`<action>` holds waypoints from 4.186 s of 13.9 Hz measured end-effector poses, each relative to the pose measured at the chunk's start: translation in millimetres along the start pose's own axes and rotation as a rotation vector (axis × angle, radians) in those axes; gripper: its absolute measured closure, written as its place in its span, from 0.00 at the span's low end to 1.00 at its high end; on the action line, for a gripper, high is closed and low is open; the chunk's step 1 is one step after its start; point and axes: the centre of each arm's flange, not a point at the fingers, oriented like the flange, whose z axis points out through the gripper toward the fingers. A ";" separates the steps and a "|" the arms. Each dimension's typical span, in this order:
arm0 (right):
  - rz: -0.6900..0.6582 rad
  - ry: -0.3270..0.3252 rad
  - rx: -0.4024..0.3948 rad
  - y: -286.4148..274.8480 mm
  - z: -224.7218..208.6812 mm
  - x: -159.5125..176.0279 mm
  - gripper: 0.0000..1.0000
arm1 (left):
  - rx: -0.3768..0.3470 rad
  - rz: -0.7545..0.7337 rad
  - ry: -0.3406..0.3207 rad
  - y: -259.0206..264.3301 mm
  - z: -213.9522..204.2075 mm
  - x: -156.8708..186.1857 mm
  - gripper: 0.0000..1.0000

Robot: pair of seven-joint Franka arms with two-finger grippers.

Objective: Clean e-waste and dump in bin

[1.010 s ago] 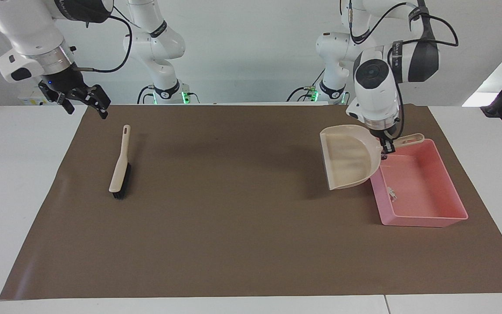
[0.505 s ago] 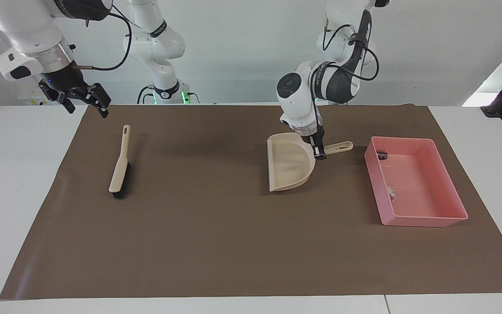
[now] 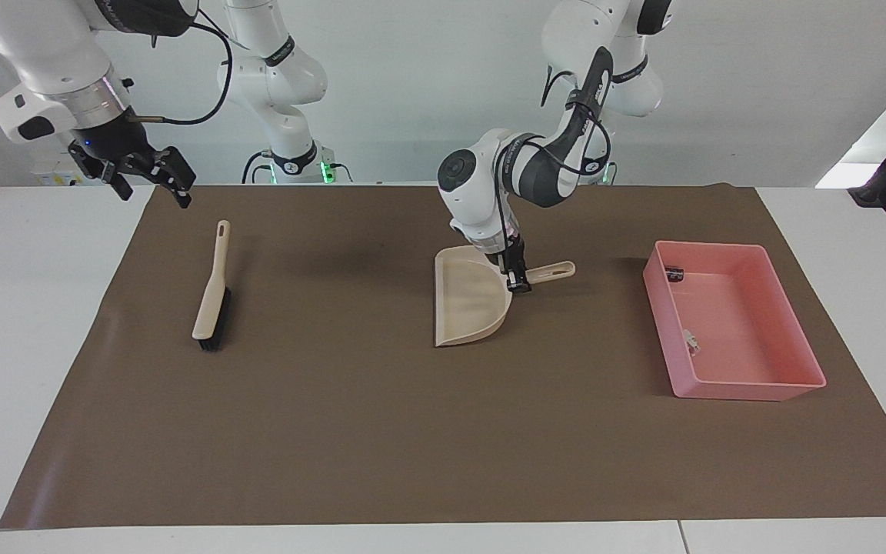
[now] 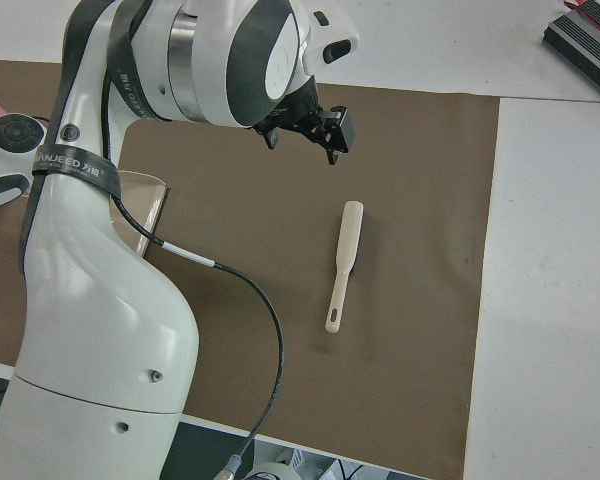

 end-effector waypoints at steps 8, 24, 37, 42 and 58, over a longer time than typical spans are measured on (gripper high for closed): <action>0.000 0.000 0.000 0.1 0.0 0.0 0.00 | 0.020 0.028 0.022 7.0 6.7 18.8 0.67; 0.000 0.000 0.000 0.1 0.0 0.0 0.00 | 0.020 -0.097 0.016 5.3 -33.3 -31.1 0.02; 0.000 0.000 0.000 0.1 0.0 0.0 0.00 | -0.347 -1.272 0.162 -49.5 -22.9 -300.6 0.00; 0.000 0.000 0.000 0.1 0.0 0.0 0.00 | -0.355 -1.469 0.309 -58.5 -77.0 -415.6 0.00; 0.000 0.000 0.000 0.1 0.0 0.0 0.00 | -0.418 -1.562 0.299 -31.6 -92.5 -442.3 0.00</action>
